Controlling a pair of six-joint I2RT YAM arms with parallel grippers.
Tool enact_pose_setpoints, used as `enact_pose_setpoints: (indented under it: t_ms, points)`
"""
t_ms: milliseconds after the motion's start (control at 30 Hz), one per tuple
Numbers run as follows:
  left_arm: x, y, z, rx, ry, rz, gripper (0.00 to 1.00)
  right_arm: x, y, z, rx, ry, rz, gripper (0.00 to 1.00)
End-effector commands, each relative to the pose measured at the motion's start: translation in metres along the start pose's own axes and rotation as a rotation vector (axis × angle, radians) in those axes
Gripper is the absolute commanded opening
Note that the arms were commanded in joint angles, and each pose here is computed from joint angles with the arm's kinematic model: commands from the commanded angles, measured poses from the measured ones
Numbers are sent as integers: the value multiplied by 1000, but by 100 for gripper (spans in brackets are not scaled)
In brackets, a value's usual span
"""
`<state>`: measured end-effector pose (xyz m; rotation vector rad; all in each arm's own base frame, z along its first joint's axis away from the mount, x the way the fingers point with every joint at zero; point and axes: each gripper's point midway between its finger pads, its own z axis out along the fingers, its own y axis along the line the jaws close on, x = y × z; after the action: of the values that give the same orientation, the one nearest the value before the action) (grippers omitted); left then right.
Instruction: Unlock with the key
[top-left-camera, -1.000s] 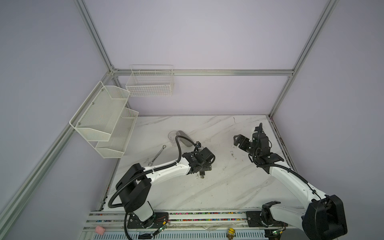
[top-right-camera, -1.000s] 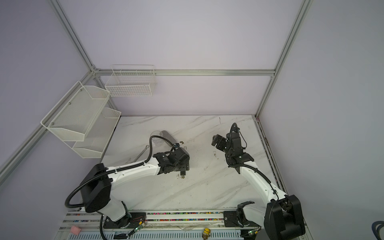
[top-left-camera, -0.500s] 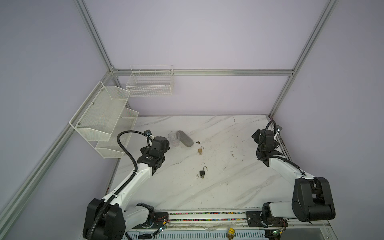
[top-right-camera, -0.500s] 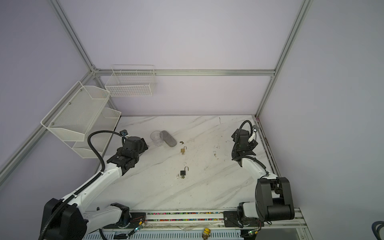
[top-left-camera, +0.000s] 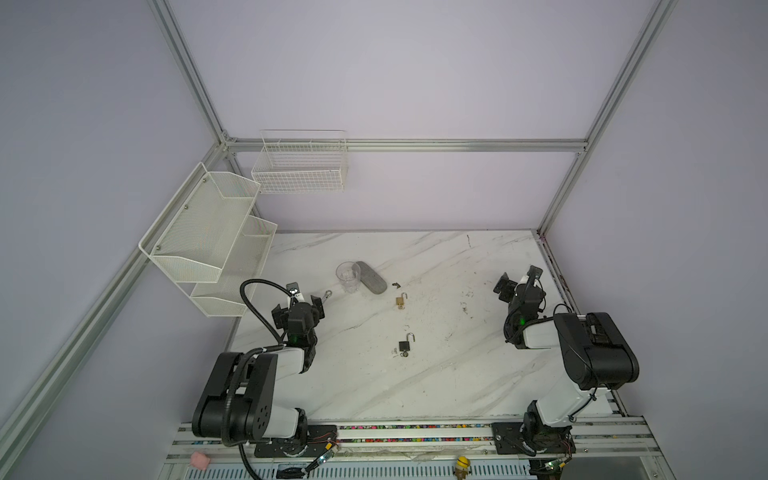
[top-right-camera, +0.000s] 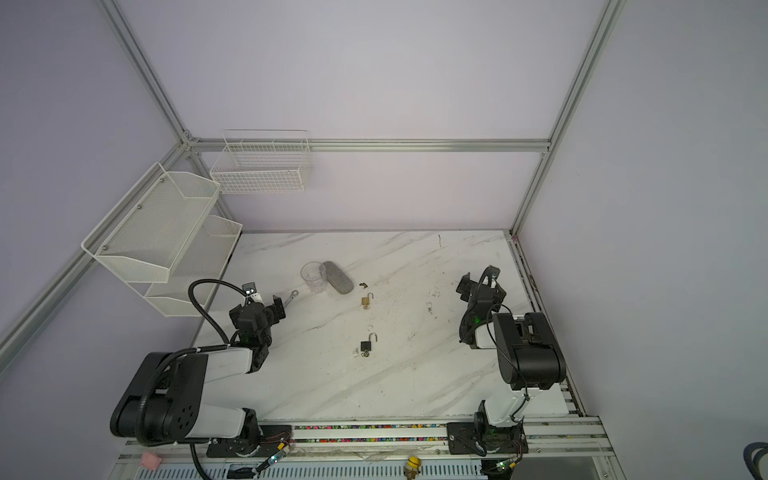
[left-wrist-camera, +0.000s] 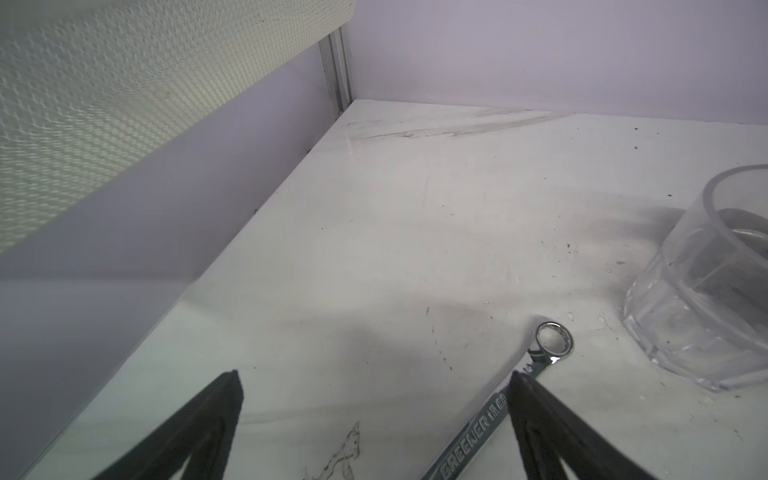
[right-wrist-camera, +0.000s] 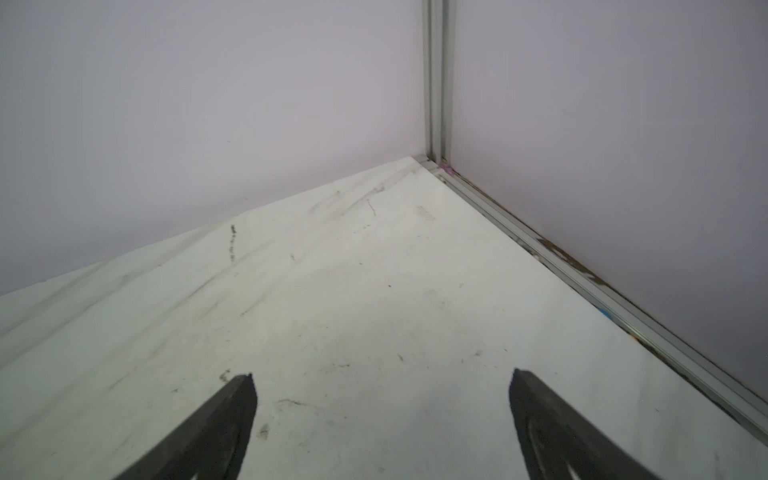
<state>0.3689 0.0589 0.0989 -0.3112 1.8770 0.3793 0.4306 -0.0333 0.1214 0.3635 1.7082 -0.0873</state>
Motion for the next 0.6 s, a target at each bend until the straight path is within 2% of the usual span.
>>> enact_pose_setpoints:
  t_ms: [0,67,100,200,333,567]
  points:
    - [-29,-15,-2,97,-210,-4,100,-24,29,-11,-192,-183,-49,97]
    - [-23,-16,7,85,-117,-8,100,-18,27,-3,-156,-116,-62,97]
    - [-21,-14,17,52,-55,-10,100,-20,30,-6,-157,-151,-66,97]
    - [-26,-12,13,55,-132,-10,100,-17,40,-4,-171,-125,-105,97]
    - [-24,-13,14,57,-91,-14,100,-15,48,-5,-219,-125,-119,97]
    - [-25,-13,13,60,-111,-5,100,-12,49,-2,-220,-111,-122,97]
